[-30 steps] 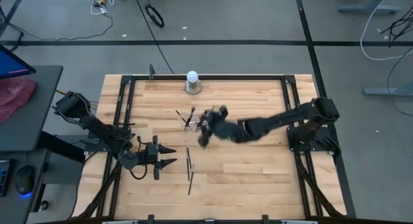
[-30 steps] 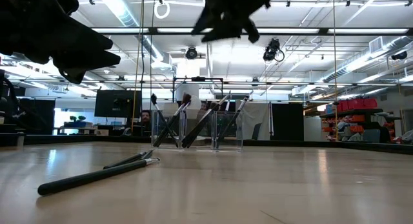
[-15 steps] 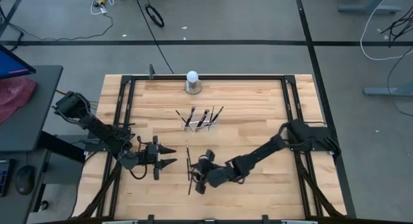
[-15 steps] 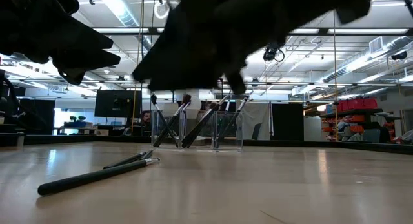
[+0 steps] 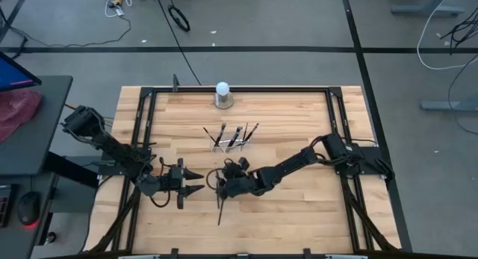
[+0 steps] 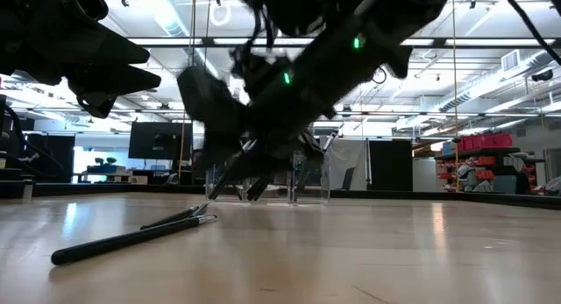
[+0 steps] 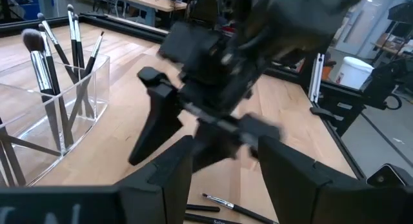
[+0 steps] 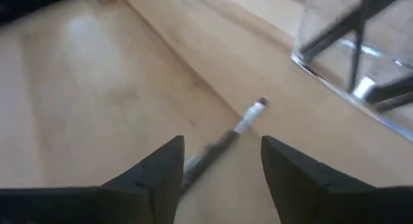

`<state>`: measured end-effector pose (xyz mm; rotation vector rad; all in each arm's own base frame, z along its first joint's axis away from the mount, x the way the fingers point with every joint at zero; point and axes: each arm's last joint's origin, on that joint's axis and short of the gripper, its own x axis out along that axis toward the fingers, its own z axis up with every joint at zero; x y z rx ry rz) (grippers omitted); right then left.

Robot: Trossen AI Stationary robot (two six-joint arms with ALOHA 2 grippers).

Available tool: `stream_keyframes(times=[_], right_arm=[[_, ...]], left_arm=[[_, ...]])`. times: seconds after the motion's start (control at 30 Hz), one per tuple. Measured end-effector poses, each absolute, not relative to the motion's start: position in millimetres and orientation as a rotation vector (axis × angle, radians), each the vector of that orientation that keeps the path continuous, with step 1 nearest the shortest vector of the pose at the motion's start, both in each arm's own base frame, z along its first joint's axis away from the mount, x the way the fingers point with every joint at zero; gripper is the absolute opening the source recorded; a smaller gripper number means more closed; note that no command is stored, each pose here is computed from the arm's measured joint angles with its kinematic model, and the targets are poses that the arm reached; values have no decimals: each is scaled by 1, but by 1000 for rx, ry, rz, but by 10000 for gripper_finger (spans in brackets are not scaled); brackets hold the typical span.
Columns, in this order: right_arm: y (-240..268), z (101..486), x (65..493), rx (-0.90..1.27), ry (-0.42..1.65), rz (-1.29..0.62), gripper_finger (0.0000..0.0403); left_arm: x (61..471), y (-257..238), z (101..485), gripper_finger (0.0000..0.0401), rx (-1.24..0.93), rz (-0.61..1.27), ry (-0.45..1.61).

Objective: Put items in baskets/containers
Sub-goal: Put the eyeshadow brush into the transparent organizer

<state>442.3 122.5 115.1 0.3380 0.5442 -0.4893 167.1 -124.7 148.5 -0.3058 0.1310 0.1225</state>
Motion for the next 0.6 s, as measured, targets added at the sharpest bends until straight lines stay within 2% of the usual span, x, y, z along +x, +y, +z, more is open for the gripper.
stream_keyframes(times=[0.33,0.6], right_arm=[[101,106,449,381,536,-541,169],[98,107,450,376,528,-541,153]], left_arm=[[167,-125,148,181,-302,123,132],[167,-125,148,181,-302,123,132]])
